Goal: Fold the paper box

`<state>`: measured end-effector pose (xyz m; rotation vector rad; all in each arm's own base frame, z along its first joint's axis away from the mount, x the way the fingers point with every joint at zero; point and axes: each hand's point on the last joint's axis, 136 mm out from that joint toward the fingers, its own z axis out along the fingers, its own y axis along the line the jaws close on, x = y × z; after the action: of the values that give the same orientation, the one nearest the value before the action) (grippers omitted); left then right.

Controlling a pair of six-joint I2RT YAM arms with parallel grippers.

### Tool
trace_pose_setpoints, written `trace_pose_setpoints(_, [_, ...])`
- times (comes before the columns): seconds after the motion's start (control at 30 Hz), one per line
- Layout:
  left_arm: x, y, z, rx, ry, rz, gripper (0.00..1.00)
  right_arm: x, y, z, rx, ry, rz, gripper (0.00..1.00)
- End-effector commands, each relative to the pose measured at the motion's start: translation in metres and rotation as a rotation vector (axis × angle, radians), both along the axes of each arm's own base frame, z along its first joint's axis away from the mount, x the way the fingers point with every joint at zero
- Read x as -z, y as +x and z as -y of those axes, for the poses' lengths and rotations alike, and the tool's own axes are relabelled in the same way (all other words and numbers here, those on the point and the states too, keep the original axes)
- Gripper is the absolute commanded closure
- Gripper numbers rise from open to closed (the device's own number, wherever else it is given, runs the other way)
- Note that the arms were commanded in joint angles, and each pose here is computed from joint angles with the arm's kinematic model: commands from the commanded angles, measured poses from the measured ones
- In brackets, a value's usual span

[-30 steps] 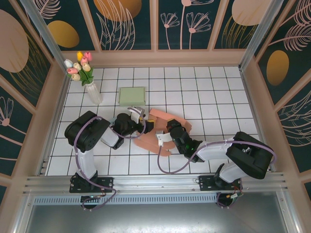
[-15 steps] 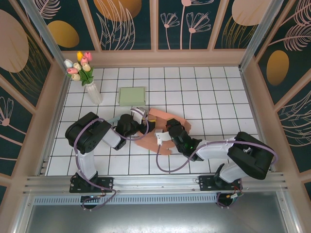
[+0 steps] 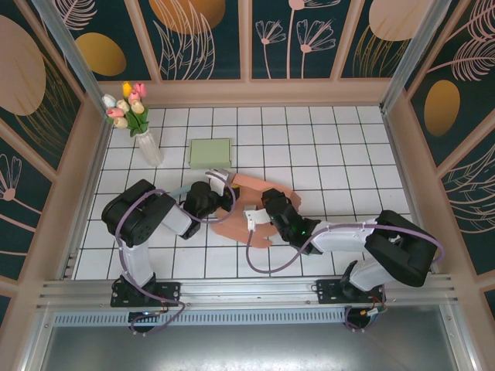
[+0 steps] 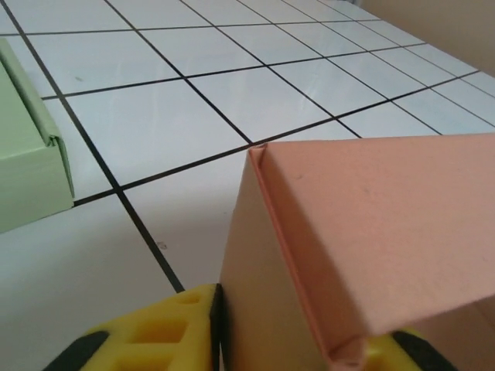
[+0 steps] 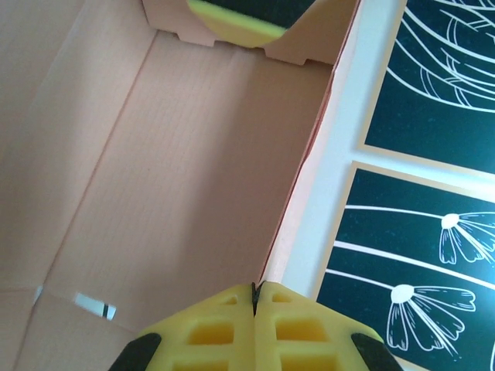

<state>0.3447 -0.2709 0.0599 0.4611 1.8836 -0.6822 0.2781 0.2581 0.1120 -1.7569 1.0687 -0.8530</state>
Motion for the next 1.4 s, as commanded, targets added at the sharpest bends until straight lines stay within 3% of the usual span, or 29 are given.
trace_pose_setpoints(0.0, [-0.022, 0.011, -0.008, -0.105, -0.059, 0.046, 0.88, 0.021, -0.009, -0.006, -0.041, -0.039, -0.065, 1.00])
trace_pose_setpoints(0.13, [-0.010, 0.018, -0.024, -0.260, -0.040, 0.032, 0.95, 0.019, -0.007, -0.010, -0.033, -0.005, -0.062, 1.00])
trace_pose_setpoints(0.3, [0.003, 0.024, -0.033, -0.421, 0.041, 0.044, 0.94, 0.012, -0.006, -0.019, -0.033, 0.055, -0.068, 1.00])
trace_pose_setpoints(0.37, [0.004, 0.026, -0.040, -0.472, 0.036, 0.034, 0.89, 0.011, -0.006, -0.020, -0.032, 0.064, -0.068, 1.00])
trace_pose_setpoints(0.5, [-0.001, 0.025, -0.034, -0.444, 0.011, 0.035, 0.62, 0.013, -0.008, -0.019, -0.032, 0.077, -0.078, 1.00])
trace_pose_setpoints(0.6, [-0.010, 0.021, -0.027, -0.394, -0.023, 0.046, 0.57, 0.015, -0.008, -0.017, -0.029, 0.086, -0.081, 1.00])
trace_pose_setpoints(0.87, [-0.036, 0.016, -0.027, -0.373, -0.087, 0.097, 0.56, 0.017, -0.011, -0.020, -0.028, 0.119, -0.098, 1.00])
trace_pose_setpoints(1.07, [-0.039, 0.020, -0.039, -0.451, -0.110, 0.090, 0.84, 0.022, -0.011, -0.021, -0.029, 0.126, -0.106, 1.00])
trace_pose_setpoints(1.2, [-0.023, 0.024, -0.053, -0.533, -0.054, 0.084, 0.91, 0.021, -0.010, -0.023, -0.025, 0.149, -0.109, 1.00])
trace_pose_setpoints(1.3, [-0.016, 0.022, -0.061, -0.562, -0.028, 0.085, 0.87, 0.022, -0.011, -0.023, -0.025, 0.155, -0.114, 1.00])
trace_pose_setpoints(1.37, [-0.014, 0.019, -0.051, -0.493, -0.019, 0.086, 0.67, 0.022, -0.010, -0.022, -0.021, 0.154, -0.114, 1.00])
